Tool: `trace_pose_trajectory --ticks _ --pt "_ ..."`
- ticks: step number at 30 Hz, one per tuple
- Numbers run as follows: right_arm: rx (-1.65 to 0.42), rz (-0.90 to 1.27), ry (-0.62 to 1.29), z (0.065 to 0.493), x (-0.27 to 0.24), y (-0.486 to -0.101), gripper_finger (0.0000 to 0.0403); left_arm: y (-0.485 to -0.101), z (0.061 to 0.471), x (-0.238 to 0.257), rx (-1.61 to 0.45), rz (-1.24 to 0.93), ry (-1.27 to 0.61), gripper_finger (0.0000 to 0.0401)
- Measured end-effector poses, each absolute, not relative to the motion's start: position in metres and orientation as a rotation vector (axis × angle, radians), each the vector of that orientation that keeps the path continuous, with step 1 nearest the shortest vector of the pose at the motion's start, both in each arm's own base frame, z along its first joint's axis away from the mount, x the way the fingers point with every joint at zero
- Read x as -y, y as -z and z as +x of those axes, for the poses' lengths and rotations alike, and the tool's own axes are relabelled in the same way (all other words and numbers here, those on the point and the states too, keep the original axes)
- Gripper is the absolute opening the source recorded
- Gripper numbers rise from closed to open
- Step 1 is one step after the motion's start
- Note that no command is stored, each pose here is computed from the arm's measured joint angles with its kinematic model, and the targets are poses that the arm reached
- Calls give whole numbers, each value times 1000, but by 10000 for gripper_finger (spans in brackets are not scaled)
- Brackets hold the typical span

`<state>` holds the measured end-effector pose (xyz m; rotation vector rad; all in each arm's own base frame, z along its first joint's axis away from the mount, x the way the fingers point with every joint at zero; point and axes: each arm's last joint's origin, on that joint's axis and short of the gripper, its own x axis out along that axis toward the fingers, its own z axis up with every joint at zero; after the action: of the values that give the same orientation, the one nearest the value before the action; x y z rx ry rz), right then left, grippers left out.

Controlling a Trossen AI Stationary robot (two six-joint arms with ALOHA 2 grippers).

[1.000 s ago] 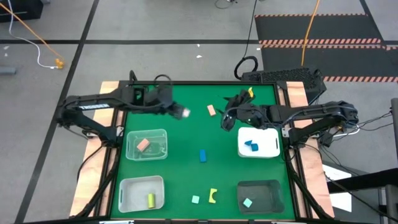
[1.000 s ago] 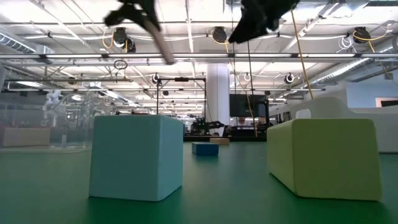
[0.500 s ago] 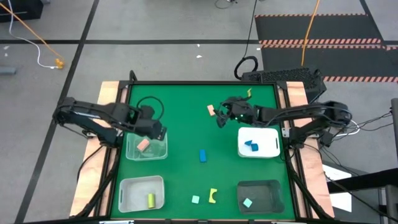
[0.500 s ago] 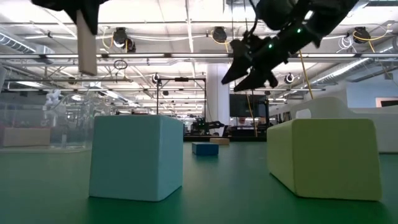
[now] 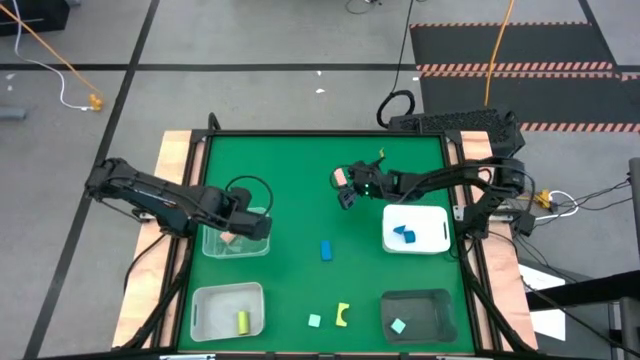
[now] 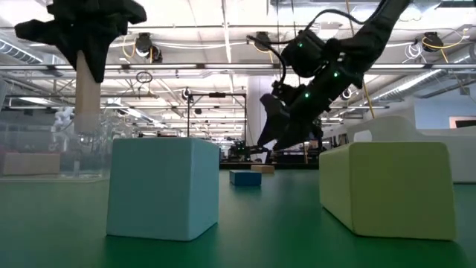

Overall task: Sort & place blocks by color
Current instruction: Put the top middle brown block into the transparent bin, then put the brown block into the transparent bin

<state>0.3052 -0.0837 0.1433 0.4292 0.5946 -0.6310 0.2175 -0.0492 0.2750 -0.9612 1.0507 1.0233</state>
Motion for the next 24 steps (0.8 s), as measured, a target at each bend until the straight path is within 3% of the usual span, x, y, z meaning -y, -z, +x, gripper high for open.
trace_pose_trajectory --ticks 8,14,24 --pt "-626 457 617 310 92 -122 274 -266 214 49 -1082 -953 -1043 135" --pt "-642 460 632 309 94 -116 283 -265 206 49 -1241 -912 -1027 173" --pt "-614 418 665 308 104 -119 275 -266 194 49 -1378 -892 -1082 193"
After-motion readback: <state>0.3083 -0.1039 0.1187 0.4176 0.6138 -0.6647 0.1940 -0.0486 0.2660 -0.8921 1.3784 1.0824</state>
